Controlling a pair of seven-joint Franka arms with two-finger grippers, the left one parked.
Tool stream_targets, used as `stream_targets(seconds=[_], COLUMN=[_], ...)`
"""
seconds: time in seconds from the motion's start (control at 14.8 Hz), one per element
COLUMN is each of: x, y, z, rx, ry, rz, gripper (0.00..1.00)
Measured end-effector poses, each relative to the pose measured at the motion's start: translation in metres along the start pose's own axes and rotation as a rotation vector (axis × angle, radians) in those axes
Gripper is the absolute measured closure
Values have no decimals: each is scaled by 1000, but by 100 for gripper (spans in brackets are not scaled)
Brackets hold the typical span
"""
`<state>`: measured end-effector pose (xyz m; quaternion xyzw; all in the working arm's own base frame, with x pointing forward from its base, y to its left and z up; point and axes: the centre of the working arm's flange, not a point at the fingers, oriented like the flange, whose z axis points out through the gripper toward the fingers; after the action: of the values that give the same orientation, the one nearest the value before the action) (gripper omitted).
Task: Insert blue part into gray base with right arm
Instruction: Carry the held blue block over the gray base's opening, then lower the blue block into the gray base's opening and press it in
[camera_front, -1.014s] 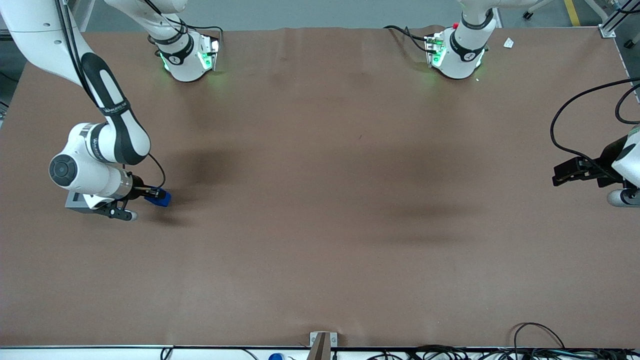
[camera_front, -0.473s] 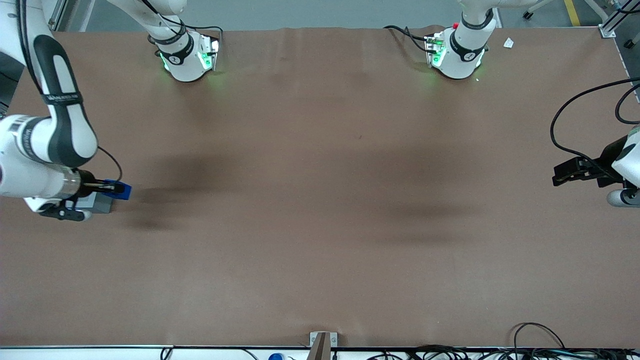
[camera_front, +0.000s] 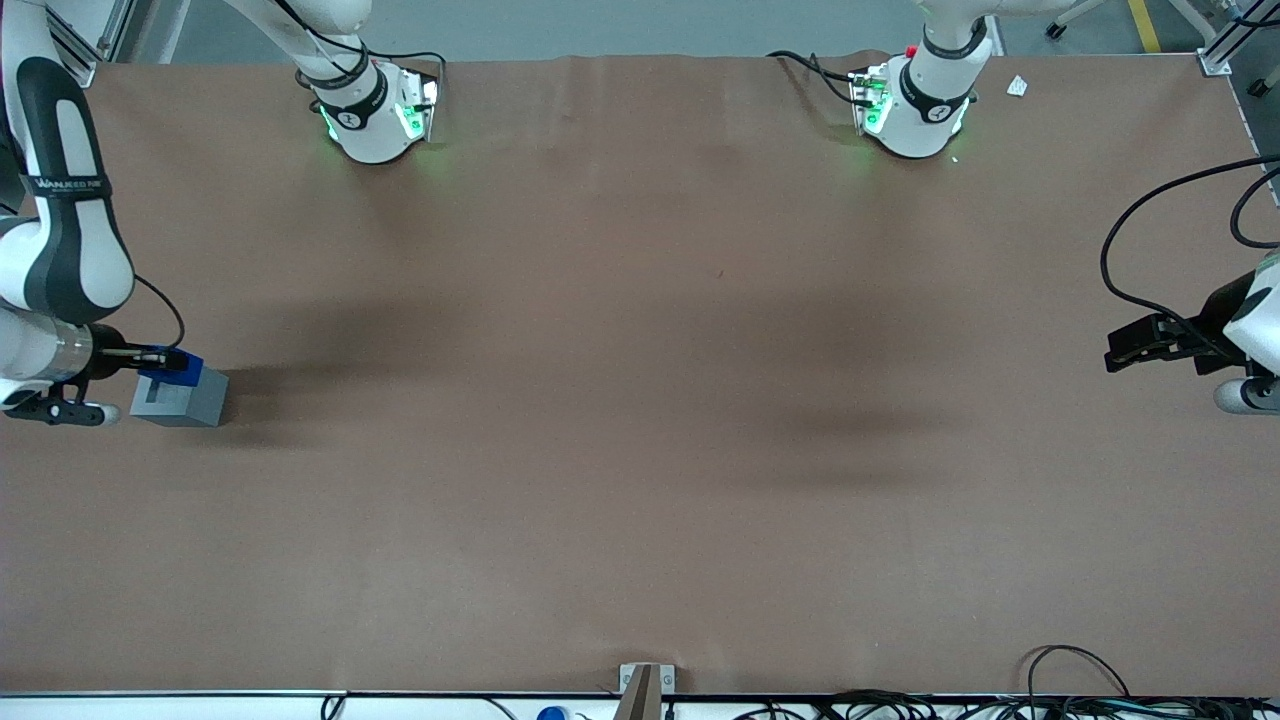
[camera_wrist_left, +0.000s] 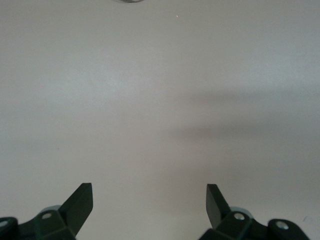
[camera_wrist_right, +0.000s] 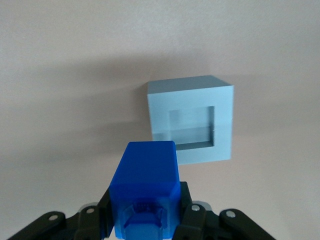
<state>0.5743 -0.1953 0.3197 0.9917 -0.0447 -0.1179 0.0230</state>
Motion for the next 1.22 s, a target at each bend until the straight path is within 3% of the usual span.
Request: stream_targets(seconds=[0.41,1.22], x=[0,10], y=[14,57], z=[0,28], rx=[-12,33], ry=[20,20], rz=[-73,-5], gripper=[49,49])
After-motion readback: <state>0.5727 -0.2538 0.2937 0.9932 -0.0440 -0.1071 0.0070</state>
